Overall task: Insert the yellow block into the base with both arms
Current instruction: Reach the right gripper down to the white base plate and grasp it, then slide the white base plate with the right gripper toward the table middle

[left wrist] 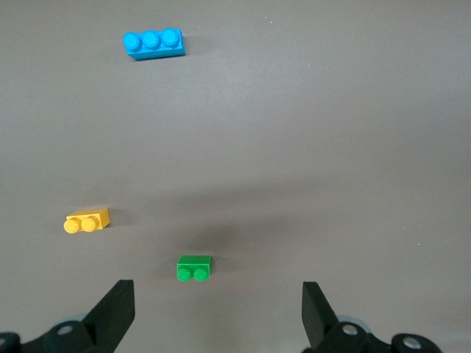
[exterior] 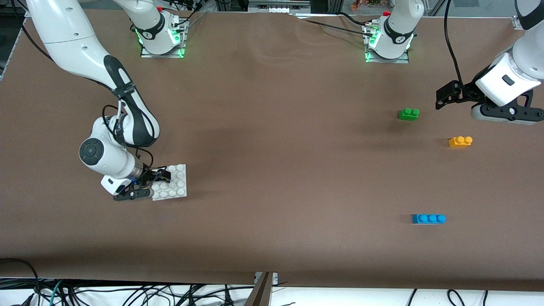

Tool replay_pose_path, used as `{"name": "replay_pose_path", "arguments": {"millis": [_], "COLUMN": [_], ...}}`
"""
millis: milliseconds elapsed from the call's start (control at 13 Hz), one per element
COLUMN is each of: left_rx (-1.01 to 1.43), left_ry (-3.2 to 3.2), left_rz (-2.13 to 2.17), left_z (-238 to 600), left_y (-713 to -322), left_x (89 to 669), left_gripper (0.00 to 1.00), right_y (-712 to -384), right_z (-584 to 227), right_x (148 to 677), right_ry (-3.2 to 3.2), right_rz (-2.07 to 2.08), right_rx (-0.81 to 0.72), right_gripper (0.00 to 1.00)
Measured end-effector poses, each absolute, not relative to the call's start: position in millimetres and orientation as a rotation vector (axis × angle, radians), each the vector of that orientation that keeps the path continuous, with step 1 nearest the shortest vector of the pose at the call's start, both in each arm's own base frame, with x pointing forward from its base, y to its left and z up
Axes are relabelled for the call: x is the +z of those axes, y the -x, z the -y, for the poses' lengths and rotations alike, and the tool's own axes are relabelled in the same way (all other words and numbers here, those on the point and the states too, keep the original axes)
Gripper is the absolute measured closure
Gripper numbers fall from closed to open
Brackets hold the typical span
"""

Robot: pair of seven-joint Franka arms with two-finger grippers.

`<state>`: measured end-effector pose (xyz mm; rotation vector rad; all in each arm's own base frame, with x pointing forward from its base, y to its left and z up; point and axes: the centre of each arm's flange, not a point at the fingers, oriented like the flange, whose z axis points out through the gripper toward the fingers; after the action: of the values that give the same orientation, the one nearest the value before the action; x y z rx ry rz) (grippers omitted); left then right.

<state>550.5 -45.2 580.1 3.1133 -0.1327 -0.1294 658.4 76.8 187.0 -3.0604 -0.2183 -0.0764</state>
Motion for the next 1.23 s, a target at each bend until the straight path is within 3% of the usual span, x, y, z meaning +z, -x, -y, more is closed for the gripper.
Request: {"name": "replay_pose_path", "arguments": {"millis": [767,843,920,1073,1227], "left_rx": [-0.129,-0.129,-0.129,-0.129,-0.129], "left_ry": [-3.113,-3.113,-3.113,-3.113,-3.113], "left_rz": [0.133,0.133,0.133,0.133,0.133], "left_z": [45.2,45.2,45.2,45.2,45.2], "left_y": [-550.5,-550.5,-550.5,-550.5,-550.5], "left_x": [580.0,580.0,580.0,580.1,580.1], "left_gripper": [0.00,0.00,0.00,0.00,0.00], "right_y": [-659.3,-659.4,-659.2,-659.2,-659.5], "right_z": [-75.7,-75.3,-75.9,-78.4,-78.6], "right_x": [185.6,184.1,182.6,182.1,182.4], "right_ry": [3.061,3.061,3.060,3.055,3.051], "right_rz": [0.216,0.215,0.214,0.212,0.202], "right_rx": [-0.090,-0.092,-0.093,-0.097,-0.098], "right_gripper": [0.05,0.12,0.12,0.29,0.30]}}
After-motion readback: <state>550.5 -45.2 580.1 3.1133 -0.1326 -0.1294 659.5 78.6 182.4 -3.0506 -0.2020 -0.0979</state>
